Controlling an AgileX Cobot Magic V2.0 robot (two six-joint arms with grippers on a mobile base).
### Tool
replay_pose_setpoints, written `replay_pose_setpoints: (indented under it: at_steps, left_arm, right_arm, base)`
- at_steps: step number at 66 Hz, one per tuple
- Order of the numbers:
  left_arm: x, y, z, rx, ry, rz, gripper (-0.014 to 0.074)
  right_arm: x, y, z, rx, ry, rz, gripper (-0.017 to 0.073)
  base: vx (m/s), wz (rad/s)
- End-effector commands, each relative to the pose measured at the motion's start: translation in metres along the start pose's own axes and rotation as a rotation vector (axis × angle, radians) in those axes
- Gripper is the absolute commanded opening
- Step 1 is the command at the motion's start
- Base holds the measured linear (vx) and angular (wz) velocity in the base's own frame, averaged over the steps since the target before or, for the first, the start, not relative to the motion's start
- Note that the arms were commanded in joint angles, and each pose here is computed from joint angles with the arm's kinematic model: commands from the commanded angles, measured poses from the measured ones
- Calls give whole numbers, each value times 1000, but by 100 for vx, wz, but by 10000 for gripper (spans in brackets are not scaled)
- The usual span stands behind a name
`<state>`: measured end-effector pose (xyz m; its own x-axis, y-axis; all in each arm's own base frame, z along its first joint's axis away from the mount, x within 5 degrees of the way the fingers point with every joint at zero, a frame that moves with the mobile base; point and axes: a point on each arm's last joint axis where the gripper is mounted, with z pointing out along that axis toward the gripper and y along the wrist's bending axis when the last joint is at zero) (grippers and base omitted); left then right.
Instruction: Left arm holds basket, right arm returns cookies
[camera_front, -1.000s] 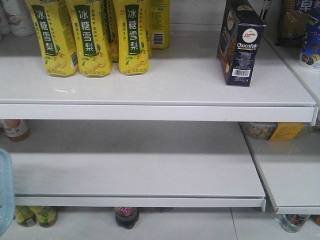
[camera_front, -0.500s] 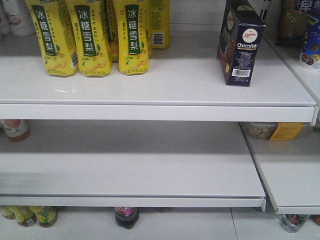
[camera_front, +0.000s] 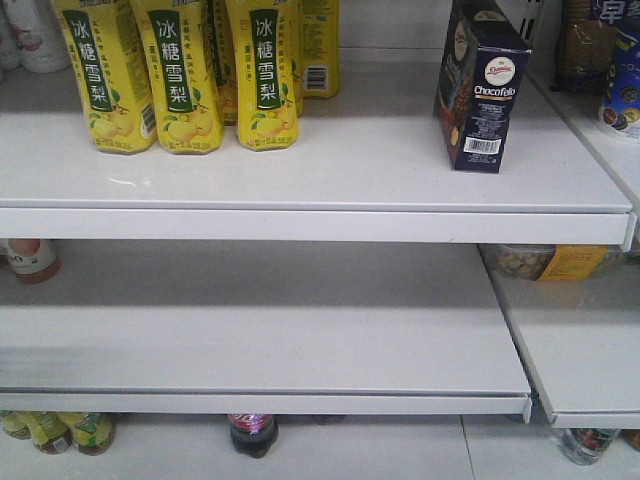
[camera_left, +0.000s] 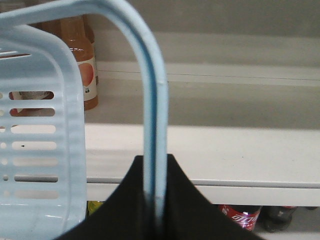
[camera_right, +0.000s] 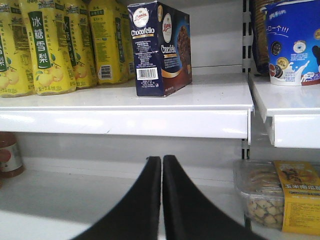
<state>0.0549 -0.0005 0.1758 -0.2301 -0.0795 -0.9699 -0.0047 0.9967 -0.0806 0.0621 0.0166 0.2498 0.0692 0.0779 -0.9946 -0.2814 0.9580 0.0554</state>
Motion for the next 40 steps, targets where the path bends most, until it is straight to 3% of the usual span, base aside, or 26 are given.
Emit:
replay_pose_setpoints:
  at_steps: [1, 40]
  left_arm:
    - [-7, 0, -1, 5, -114, 25, -6]
    - [-7, 0, -1, 5, -114, 25, -6]
  right_arm:
    - [-9, -2, 0, 24, -23, -14, -8]
    - [-9, -2, 0, 24, -23, -14, -8]
  base:
    - [0, 0]
    - [0, 0]
